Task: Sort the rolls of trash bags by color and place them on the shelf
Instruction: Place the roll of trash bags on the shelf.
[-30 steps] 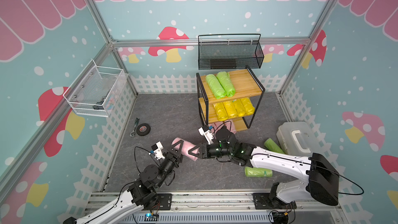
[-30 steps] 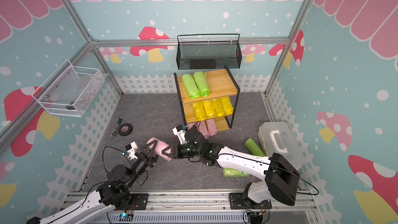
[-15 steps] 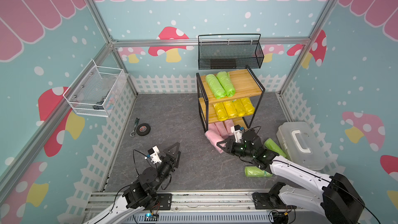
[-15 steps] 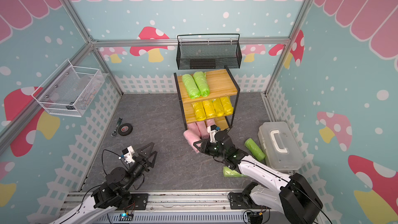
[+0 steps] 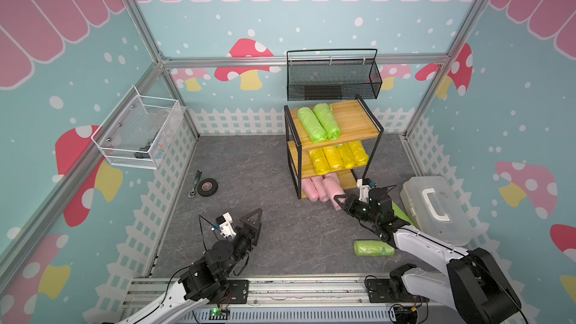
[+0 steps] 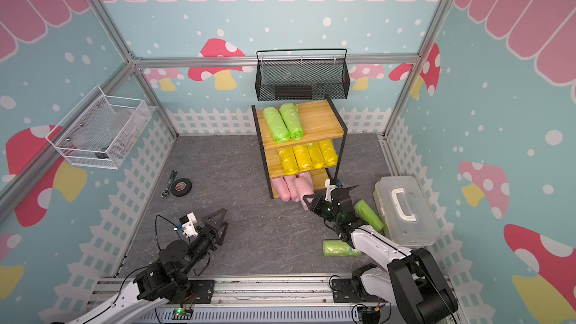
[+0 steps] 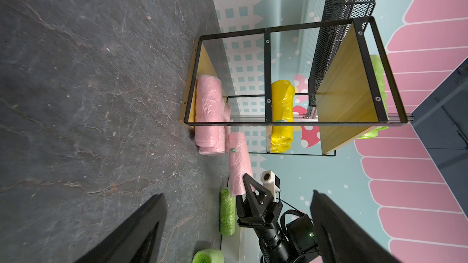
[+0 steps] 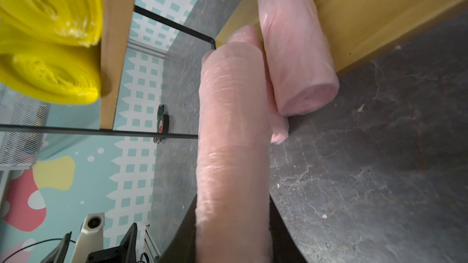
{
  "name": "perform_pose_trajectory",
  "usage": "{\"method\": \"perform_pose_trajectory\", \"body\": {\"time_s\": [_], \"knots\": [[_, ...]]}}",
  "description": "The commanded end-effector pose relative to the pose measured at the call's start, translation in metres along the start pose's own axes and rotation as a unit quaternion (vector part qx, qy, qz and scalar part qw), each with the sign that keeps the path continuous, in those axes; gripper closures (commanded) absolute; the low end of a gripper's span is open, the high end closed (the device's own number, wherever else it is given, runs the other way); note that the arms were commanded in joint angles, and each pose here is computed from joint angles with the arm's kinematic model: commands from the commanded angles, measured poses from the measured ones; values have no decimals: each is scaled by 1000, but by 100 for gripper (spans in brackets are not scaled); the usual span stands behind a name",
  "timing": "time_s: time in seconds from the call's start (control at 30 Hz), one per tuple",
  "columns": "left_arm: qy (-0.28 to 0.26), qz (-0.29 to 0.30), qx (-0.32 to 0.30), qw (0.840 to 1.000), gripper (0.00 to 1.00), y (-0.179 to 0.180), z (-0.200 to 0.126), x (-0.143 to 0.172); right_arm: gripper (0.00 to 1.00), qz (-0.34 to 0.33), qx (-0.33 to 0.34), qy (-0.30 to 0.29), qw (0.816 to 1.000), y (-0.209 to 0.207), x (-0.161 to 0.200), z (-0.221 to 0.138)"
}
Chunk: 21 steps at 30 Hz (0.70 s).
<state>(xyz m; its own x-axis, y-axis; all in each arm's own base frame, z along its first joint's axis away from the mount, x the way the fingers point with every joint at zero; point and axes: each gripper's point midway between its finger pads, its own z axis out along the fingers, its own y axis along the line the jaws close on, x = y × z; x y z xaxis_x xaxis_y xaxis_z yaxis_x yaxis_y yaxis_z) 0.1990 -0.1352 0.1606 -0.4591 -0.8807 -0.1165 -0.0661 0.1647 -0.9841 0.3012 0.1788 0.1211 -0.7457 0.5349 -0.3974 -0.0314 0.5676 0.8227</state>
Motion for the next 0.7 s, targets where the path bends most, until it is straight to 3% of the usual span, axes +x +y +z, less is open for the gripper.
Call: {"method": "perform_pose_trajectory", "body": {"time_s": [0.0,0.47,0.67], "knots": [[2,0,-4,1000,9,-1,-1,0,100,-2,-62,-58,996,21,-30,-3],[7,-5,-8,1000,9,3,-1,2,100,89,-106,-124,983,-18,-83,22],[6,-7,-8,1000,9,4,-1,2,100,110,-76,-120,984,-47,-86,37]]}}
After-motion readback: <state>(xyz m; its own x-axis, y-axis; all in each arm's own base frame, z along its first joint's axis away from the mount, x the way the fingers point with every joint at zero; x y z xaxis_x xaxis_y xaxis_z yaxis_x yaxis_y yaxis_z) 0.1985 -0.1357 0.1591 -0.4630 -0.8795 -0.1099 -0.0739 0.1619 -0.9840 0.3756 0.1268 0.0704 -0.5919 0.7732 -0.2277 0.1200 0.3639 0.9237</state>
